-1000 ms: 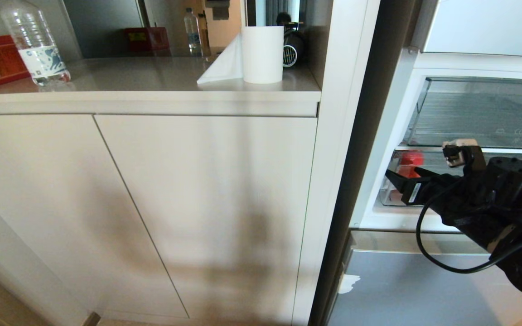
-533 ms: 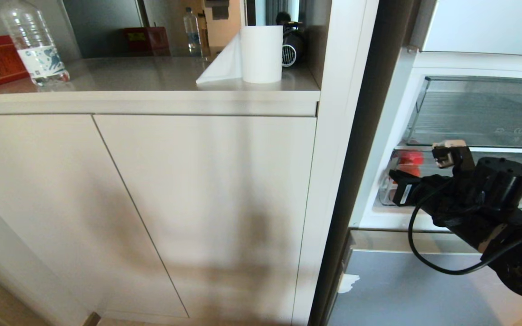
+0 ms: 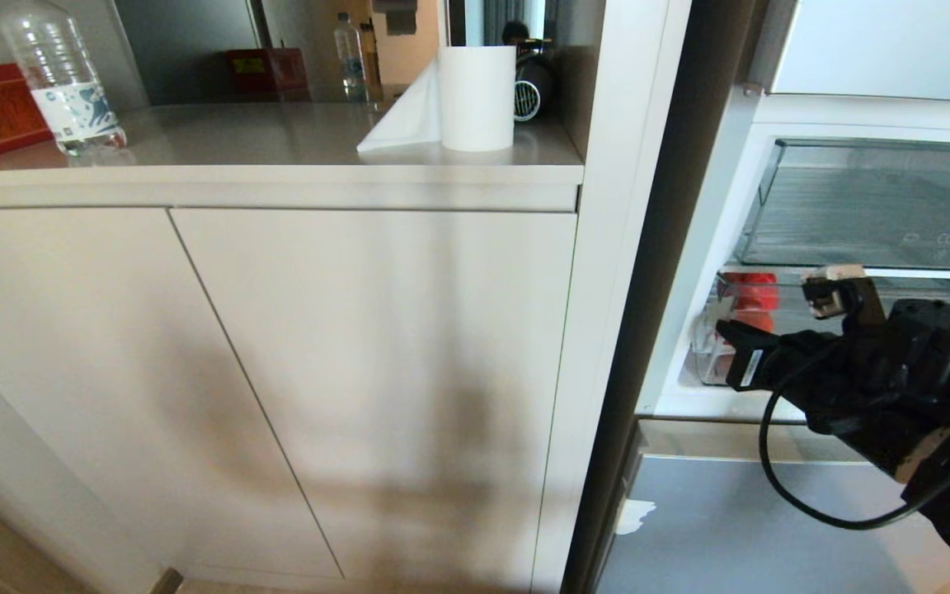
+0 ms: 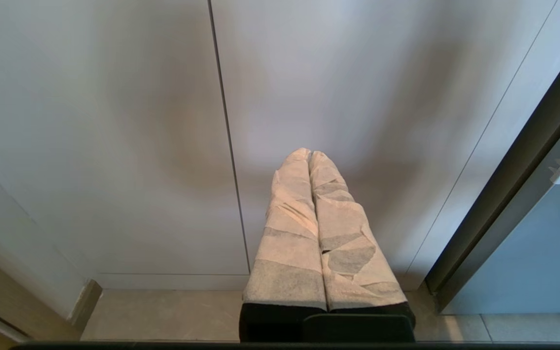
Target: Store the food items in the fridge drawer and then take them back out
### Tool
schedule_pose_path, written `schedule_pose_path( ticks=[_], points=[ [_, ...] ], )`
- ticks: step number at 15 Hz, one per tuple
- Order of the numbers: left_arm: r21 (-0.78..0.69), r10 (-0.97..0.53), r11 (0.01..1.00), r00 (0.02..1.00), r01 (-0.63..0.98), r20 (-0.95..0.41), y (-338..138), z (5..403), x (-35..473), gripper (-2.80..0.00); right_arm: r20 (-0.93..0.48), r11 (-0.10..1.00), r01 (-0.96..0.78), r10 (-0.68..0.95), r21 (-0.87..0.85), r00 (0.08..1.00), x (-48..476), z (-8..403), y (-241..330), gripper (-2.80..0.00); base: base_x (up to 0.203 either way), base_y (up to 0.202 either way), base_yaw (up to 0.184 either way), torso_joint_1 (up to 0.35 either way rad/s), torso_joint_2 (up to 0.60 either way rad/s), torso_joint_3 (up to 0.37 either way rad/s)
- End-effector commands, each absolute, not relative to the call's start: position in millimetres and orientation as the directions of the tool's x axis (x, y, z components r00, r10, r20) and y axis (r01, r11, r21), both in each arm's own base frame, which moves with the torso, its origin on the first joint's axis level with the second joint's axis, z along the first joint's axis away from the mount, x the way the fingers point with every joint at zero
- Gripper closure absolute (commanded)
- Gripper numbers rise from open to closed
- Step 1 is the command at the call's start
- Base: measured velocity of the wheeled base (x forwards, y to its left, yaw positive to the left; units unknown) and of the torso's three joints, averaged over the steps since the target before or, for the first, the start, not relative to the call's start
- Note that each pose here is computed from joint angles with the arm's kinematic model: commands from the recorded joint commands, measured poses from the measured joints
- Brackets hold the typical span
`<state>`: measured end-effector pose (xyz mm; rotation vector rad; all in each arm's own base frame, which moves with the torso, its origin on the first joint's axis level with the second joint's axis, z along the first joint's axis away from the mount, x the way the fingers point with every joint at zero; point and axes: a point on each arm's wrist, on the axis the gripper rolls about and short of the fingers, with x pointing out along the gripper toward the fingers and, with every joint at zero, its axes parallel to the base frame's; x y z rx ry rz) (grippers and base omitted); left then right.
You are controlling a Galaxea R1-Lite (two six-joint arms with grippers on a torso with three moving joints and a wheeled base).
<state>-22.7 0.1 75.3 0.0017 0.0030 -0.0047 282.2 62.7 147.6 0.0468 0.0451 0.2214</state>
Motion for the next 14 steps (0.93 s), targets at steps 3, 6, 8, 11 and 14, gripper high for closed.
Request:
schedule_pose_path(
  ticks=[3, 6, 8, 11, 14],
  points=[
    [0.002, -0.006, 1.000, 1.000, 0.006, -0.003, 0, 75, -23, 0.00, -0.011, 0.971, -0.234, 0.235, 0.048, 0.972, 240, 160, 57, 0.00, 0.000, 0.000, 0.000, 0.000, 0.00, 0.000],
    [0.002, -0.005, 1.000, 1.000, 0.005, -0.003, 0, 75, -23, 0.00, -0.008, 0.967, -0.249, 0.249, 0.048, 0.968, 207, 160, 52, 0.00, 0.000, 0.000, 0.000, 0.000, 0.00, 0.000],
    [0.002, -0.005, 1.000, 1.000, 0.005, -0.003, 0, 75, -23, 0.00, -0.010, 0.966, -0.255, 0.255, 0.054, 0.967, 189, 158, 49, 0.00, 0.000, 0.000, 0.000, 0.000, 0.00, 0.000],
    [0.002, -0.006, 1.000, 1.000, 0.006, -0.003, 0, 75, -23, 0.00, -0.010, 0.965, -0.257, 0.258, 0.055, 0.966, 169, 155, 45, 0.00, 0.000, 0.000, 0.000, 0.000, 0.00, 0.000],
    [0.002, -0.005, 1.000, 1.000, 0.005, -0.003, 0, 75, -23, 0.00, -0.033, 0.965, -0.257, 0.259, 0.054, 0.965, 161, 149, 43, -2.80, 0.000, 0.000, 0.000, 0.000, 0.00, 0.000]
  ],
)
